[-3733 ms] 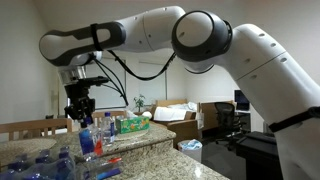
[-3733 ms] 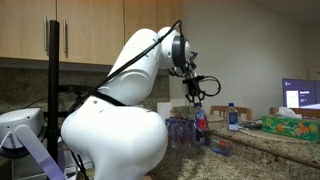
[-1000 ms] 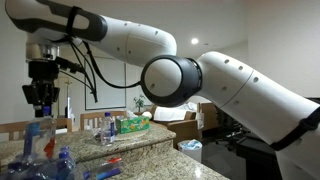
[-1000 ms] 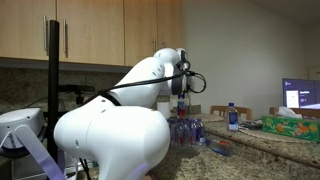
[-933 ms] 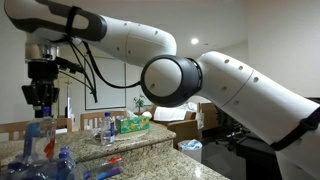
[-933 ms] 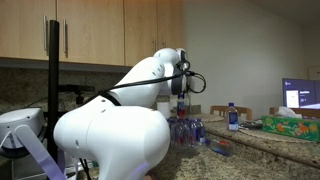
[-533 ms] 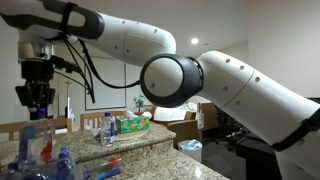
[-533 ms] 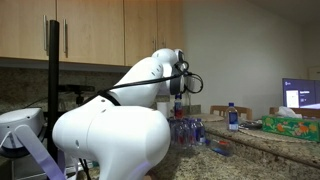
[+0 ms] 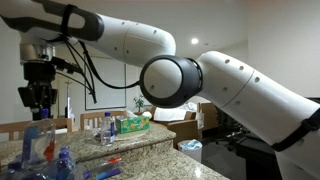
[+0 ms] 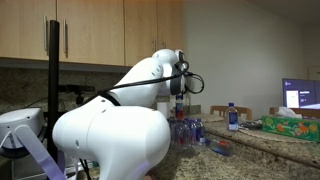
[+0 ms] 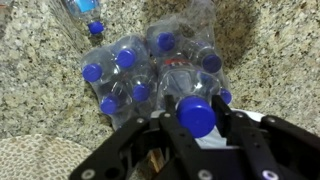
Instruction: Pick up the bottle from the countertop and put it in the packet of bottles of water.
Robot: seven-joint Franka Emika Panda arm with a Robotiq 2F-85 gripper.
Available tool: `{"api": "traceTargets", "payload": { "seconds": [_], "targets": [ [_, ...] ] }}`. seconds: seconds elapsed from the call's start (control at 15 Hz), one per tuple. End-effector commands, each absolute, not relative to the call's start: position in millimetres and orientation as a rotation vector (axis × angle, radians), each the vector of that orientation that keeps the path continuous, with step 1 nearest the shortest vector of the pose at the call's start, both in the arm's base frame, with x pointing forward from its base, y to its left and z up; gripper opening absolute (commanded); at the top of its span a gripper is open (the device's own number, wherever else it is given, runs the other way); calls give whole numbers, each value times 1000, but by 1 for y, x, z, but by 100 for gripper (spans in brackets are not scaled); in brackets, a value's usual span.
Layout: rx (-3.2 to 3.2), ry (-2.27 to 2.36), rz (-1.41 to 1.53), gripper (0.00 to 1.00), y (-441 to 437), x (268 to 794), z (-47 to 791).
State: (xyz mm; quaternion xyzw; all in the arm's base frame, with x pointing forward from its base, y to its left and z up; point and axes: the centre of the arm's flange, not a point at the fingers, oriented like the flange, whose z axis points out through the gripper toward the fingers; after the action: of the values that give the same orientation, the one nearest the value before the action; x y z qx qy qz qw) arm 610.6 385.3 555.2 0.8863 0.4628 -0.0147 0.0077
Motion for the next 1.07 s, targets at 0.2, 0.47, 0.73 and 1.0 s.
{"api": "traceTargets", "payload": {
  "seconds": [0.2, 0.47, 0.73, 1.0],
  "targets": [
    [2761, 1444, -112, 93, 409, 637, 562],
    [2751, 1456, -114, 100, 416, 634, 559],
    [2758, 1435, -105, 100, 417, 632, 564],
    [2778, 1353, -57, 100, 410, 630, 579]
  ]
}}
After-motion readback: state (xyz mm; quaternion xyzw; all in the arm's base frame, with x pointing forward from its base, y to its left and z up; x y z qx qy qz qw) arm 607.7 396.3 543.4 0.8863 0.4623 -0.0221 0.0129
